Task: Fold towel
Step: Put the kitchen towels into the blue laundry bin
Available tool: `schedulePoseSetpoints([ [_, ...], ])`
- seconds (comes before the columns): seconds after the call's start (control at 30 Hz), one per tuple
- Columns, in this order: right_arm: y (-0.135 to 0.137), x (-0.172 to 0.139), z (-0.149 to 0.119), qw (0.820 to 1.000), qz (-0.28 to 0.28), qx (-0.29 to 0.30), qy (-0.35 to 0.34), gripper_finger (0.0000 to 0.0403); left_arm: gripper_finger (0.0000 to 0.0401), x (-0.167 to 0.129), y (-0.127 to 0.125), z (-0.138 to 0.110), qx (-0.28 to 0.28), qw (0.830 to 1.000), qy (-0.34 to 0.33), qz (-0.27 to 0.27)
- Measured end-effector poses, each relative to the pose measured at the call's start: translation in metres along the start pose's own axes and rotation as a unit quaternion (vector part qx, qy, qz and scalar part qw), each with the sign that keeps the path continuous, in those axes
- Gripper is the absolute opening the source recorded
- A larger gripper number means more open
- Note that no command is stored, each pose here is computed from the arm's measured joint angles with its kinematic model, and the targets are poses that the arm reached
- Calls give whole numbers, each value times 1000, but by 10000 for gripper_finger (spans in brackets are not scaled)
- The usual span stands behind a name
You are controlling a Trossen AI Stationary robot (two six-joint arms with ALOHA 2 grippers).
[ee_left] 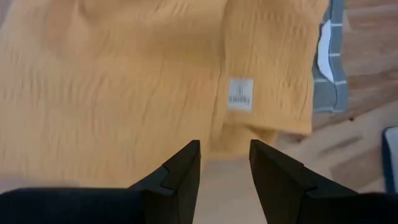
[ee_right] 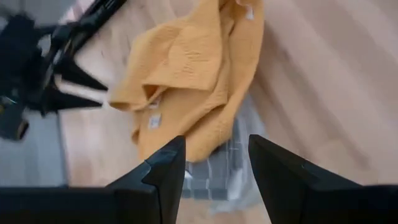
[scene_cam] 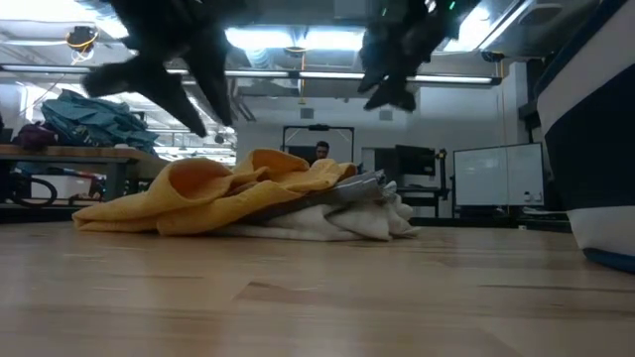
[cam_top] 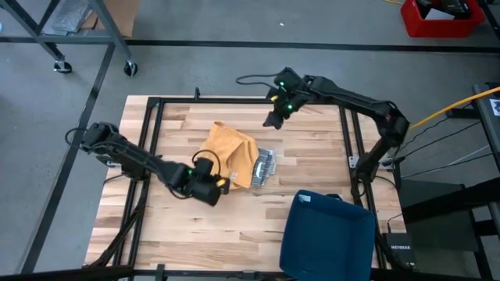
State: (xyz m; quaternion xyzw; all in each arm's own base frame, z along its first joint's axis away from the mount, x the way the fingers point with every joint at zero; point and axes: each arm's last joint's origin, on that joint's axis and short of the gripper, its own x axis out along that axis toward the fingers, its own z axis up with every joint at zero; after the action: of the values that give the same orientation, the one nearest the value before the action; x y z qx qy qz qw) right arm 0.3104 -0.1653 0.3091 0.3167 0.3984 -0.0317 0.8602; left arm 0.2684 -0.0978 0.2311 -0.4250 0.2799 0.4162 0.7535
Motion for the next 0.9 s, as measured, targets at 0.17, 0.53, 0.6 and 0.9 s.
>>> schedulePoseSetpoints([
  [0.17,-23,37,5,994,65,74,36,179,131,-14,12,-20,-68,997,-25,19],
  [0.53,-45,82,8,990,39,126,43,179,131,-38,28,-50,-154,988,-16,16],
  [0.6,-47,82,8,991,16,125,36,179,131,-37,25,-56,-159,987,-5,6],
  [0.9,-52,90,3,989,-2,139,55,179,131,6,16,-81,-162,986,-17,27],
])
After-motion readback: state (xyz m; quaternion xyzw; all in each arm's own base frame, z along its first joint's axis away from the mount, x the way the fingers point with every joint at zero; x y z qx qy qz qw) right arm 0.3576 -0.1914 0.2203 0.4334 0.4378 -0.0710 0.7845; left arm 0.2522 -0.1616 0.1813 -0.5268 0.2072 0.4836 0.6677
